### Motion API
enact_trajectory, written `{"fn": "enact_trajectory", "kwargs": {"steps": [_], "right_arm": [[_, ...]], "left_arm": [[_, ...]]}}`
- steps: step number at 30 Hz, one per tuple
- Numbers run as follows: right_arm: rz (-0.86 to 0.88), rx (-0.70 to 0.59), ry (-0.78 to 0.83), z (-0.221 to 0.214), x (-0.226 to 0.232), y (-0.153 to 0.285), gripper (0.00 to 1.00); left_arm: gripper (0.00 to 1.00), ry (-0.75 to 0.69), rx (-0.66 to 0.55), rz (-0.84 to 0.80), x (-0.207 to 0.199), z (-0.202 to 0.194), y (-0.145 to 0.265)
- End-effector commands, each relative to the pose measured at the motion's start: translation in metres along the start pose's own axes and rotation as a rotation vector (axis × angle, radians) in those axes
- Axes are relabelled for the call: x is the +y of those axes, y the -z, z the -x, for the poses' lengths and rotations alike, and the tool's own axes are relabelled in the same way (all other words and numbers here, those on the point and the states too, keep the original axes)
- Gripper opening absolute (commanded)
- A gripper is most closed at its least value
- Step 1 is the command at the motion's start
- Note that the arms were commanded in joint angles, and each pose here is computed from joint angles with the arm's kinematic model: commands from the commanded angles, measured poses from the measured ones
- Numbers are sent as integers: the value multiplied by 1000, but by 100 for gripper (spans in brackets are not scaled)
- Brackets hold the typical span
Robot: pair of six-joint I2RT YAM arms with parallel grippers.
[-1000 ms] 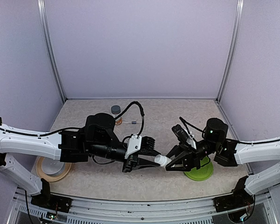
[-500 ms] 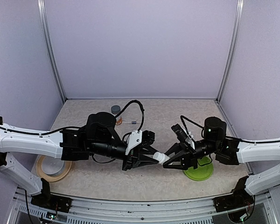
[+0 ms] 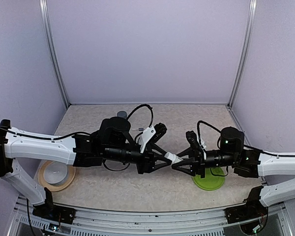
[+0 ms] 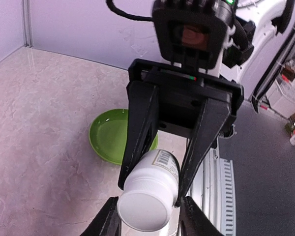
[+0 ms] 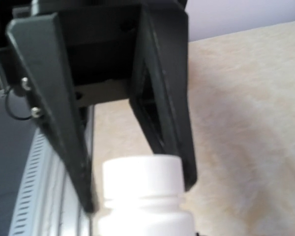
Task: Sort the pills into containers
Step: Unscrew the lid of the pill bottle from the pill bottle.
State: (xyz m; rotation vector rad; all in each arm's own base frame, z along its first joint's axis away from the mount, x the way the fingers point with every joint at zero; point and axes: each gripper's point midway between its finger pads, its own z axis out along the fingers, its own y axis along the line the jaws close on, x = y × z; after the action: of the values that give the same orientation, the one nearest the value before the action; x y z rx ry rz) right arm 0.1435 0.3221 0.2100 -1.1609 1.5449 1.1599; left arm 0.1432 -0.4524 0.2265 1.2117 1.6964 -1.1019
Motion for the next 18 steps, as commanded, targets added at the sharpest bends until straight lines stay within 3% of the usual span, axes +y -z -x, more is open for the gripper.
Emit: {"fn": "enact_trajectory", "kwargs": {"steps": [1, 6, 9, 11, 18], "right_arm": [[-143, -120, 74, 32, -19, 7, 9], [-45, -179, 73, 42, 1, 12, 9], [-14, -226, 72, 51, 8, 16, 9], [5, -254, 72, 57, 13, 19, 9], [46, -291, 58, 67, 18, 17, 9]], "left_arm": [[48, 51, -49, -94, -24, 19, -4], [65, 29, -104, -98, -21, 38, 8], [81, 30, -158, -103, -17, 54, 18], [98, 34, -201, -131, -17, 65, 25], [99, 53, -313, -198, -16, 95, 33]]}}
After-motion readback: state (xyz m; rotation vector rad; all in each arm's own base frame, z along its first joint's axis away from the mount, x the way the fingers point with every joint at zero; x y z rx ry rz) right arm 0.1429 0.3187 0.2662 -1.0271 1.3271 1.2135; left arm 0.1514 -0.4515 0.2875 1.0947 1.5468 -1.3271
